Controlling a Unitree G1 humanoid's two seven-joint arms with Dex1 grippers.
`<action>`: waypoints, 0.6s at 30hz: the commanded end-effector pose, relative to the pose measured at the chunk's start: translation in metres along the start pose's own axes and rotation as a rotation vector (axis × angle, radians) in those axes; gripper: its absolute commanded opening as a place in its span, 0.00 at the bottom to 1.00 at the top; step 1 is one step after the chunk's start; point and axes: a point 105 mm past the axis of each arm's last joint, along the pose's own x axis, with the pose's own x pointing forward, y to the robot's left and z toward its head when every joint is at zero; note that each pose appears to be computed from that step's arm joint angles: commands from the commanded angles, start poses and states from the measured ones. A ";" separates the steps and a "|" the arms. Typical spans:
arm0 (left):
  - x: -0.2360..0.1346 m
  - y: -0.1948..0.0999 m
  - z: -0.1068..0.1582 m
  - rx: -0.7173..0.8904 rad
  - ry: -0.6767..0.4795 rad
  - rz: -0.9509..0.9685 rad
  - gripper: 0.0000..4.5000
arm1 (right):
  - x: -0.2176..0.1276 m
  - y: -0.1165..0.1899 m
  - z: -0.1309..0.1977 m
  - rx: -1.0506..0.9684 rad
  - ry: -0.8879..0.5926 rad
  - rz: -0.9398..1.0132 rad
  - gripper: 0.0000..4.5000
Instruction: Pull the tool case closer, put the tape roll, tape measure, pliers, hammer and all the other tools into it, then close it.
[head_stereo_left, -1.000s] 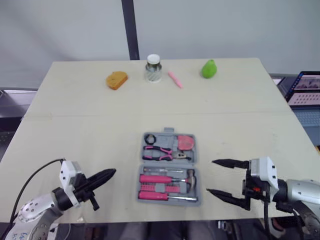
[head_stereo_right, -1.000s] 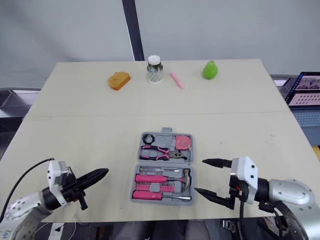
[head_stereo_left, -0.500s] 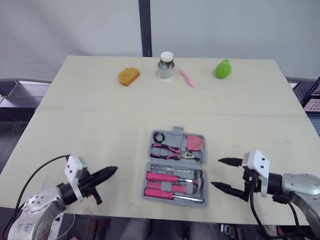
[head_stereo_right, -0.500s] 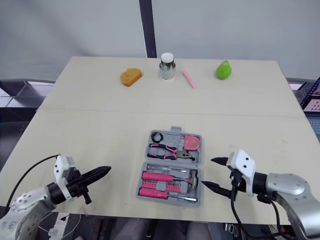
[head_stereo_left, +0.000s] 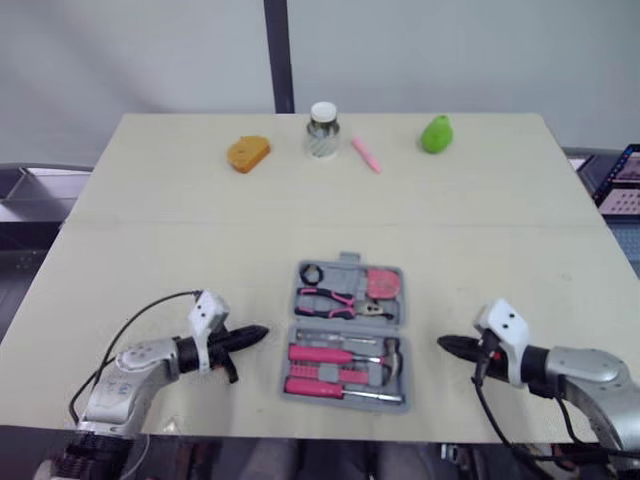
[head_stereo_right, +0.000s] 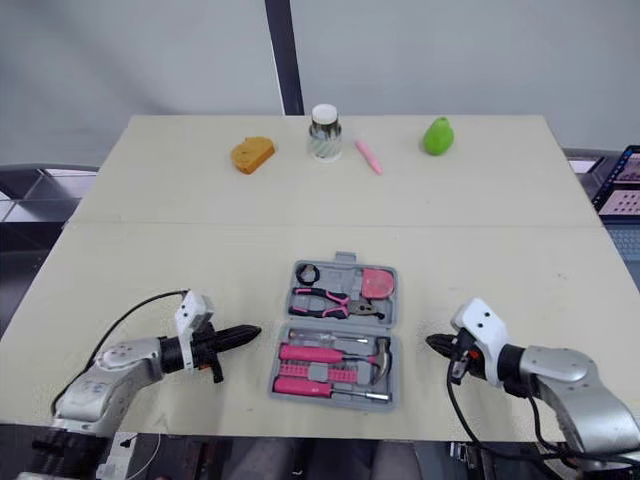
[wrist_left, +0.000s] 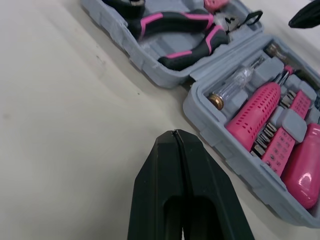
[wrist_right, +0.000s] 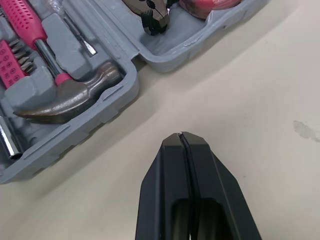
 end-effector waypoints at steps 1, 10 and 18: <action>0.011 0.004 0.003 0.058 0.018 -0.006 0.00 | 0.011 -0.005 -0.003 0.010 0.044 -0.033 0.01; 0.038 0.012 0.007 0.116 0.058 -0.021 0.00 | 0.030 -0.004 -0.003 0.011 0.060 -0.018 0.01; 0.048 0.005 0.006 0.126 0.071 -0.052 0.00 | 0.045 0.006 0.012 -0.003 0.018 0.025 0.01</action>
